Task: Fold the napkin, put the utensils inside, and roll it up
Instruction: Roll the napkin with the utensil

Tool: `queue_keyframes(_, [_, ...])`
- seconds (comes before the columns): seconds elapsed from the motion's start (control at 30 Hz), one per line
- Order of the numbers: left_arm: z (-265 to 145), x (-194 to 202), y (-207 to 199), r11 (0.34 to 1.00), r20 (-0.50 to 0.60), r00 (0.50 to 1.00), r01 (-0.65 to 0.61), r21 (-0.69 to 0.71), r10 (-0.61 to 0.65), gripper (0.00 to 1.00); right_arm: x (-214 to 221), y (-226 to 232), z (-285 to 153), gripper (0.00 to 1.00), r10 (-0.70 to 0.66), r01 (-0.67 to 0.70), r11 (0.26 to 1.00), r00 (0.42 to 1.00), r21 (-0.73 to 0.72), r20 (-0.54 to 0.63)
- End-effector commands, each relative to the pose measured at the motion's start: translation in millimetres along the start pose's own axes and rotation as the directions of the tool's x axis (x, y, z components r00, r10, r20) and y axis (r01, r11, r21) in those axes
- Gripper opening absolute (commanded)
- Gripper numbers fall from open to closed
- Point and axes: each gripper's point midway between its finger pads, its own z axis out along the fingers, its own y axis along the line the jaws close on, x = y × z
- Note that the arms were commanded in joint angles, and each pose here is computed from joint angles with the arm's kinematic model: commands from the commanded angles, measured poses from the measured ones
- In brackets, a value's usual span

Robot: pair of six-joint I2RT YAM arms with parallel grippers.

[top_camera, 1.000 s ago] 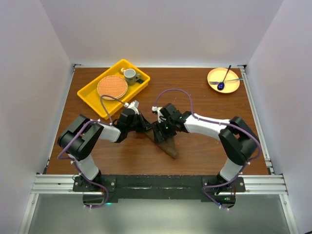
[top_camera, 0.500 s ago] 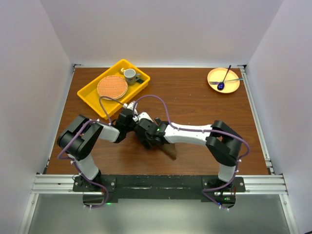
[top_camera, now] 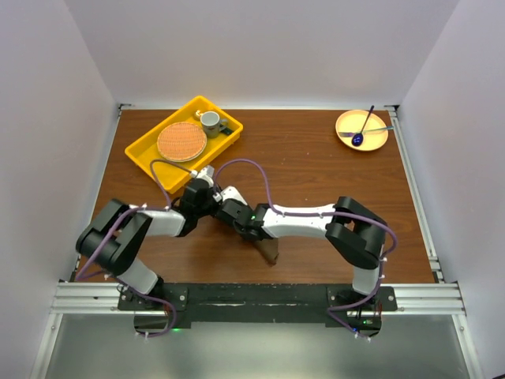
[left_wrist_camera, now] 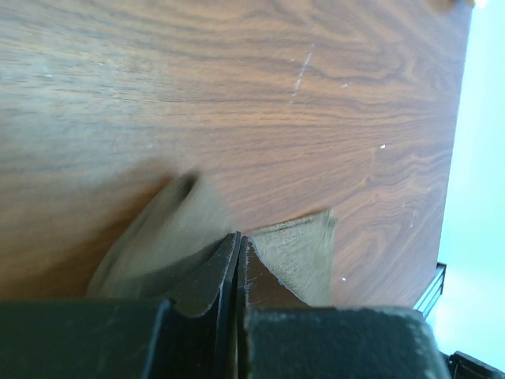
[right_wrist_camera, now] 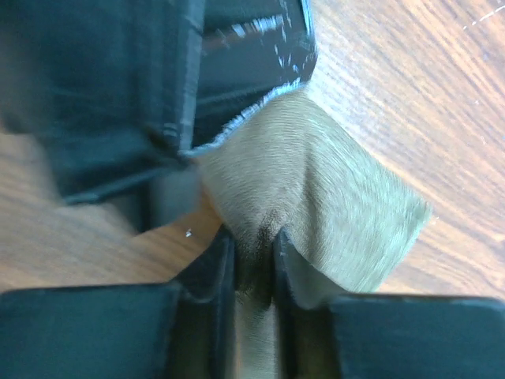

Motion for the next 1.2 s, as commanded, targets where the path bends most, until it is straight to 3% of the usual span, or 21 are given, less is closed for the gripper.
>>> queue_keyframes(0.0, [-29.3,1.3,11.3,0.993,0.026,0.998,-0.061,-0.098,0.064,0.08,8.3,8.9,7.3,0.0,0.06,-0.056,0.991,0.998,-0.122,0.026])
queue_keyframes(0.2, [-64.4,-53.9,-33.1,0.975,0.16,0.967,-0.181,-0.126,0.2,0.23,5.1,20.1,5.9,0.0,0.12,-0.099,0.89,0.993,-0.445,0.019])
queue_keyframes(0.23, [-69.1,-62.4,-42.5,0.975,0.186,0.96,-0.19,-0.12,0.21,0.25,4.6,21.9,1.6,0.0,0.155,-0.143,0.817,0.988,-0.559,-0.026])
queue_keyframes(0.33, [-77.0,-66.5,-52.6,0.978,0.199,0.96,-0.183,-0.097,0.199,0.27,4.3,27.5,-5.9,0.0,0.196,-0.216,0.657,0.974,-0.723,-0.113])
queue_keyframes(0.5, [-68.3,-52.2,-51.8,0.988,0.16,0.975,-0.147,-0.041,0.152,0.29,12.0,31.0,-4.3,0.0,0.274,-0.419,0.447,0.905,-0.79,-0.325])
queue_keyframes(0.7, [-63.4,-31.9,-58.2,0.988,0.135,0.984,-0.131,0.088,0.118,0.27,32.0,25.1,13.9,0.0,0.367,-0.617,0.343,0.782,-0.708,-0.504])
queue_keyframes(0.83, [-60.6,-21.2,-57.2,0.982,0.132,0.986,-0.118,0.148,0.098,0.19,50.1,13.6,34.9,0.0,0.429,-0.702,0.356,0.709,-0.616,-0.56])
queue_keyframes(0.9, [-54.0,-17.2,-51.1,0.982,0.127,0.987,-0.113,0.152,0.094,0.16,62.0,4.6,47.5,0.0,0.44,-0.708,0.445,0.706,-0.548,-0.555])
queue_keyframes(1.03, [-43.0,-9.1,-46.5,0.978,0.108,0.991,-0.097,0.184,0.078,0.12,70.3,-6.4,53.2,0.0,0.452,-0.699,0.52,0.713,-0.49,-0.537])
queue_keyframes(1.17, [-27.7,-5.2,-39.4,0.979,0.094,0.993,-0.083,0.188,0.067,0.11,75.5,-8.6,55.2,0.0,0.437,-0.688,0.546,0.72,-0.477,-0.539])
